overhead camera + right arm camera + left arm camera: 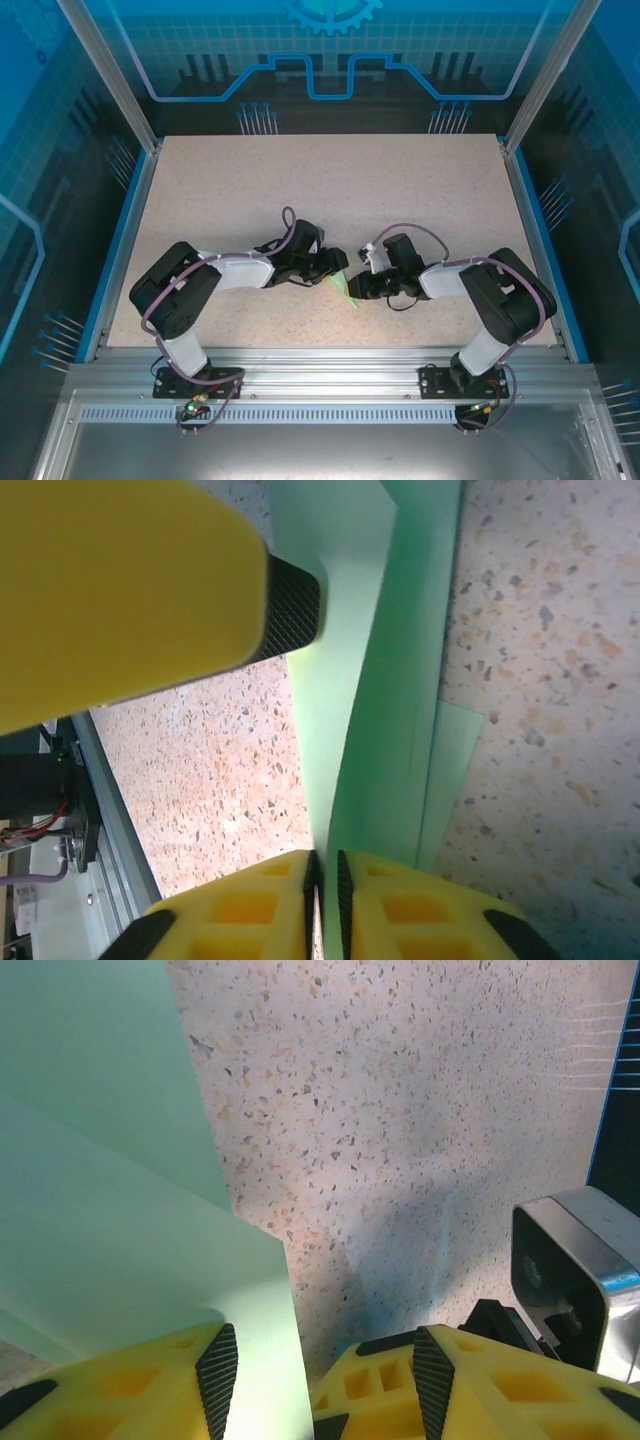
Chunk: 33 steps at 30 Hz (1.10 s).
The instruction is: Fold a paper plane with a square sheet of paper (pick it up from the middle)
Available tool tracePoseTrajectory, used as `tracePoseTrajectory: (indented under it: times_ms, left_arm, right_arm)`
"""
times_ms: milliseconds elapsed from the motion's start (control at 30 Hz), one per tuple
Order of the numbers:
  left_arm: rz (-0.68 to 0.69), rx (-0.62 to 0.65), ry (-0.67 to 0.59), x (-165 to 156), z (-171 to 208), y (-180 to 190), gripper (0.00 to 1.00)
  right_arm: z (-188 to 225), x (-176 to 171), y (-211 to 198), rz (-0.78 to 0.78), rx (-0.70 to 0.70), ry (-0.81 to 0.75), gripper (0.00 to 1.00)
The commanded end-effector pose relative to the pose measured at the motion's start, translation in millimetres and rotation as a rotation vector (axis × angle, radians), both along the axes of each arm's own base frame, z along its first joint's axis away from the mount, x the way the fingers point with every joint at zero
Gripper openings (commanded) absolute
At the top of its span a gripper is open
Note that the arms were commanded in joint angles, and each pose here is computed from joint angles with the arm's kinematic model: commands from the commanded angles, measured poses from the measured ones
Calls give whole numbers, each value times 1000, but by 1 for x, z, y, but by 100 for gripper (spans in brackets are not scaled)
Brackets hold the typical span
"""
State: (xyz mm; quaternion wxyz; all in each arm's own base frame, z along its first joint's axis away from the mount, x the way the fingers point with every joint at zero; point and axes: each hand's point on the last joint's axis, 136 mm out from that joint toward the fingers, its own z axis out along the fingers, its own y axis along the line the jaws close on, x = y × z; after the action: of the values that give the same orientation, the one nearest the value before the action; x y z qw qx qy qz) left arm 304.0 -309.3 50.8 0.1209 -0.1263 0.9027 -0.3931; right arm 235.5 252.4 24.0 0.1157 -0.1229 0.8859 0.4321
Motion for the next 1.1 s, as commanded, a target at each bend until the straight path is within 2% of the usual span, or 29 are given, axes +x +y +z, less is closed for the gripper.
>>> tracePoseTrajectory:
  times_ms: [0,167,433,600,933,1067]
  left_arm:
    - [-21,7,-4,2,0,-5,53]
    - [-20,16,12,2,-6,-5,53]
    - [-36,7,3,2,-4,-8,54]
    - [-59,-24,-30,1,11,-12,57]
    - [-115,-81,-114,-9,44,-15,66]
    - [-145,-79,-108,-18,41,-22,66]
  right_arm:
    - [-1,0,-7,-15,-15,5,12]
    - [-5,-2,-7,-17,-21,23,4]
    - [-22,-6,-14,-45,-65,78,1]
    - [-30,-6,-18,-72,-92,112,0]
    - [-22,0,-16,-107,-12,166,0]
    - [-18,4,-13,-113,22,167,0]
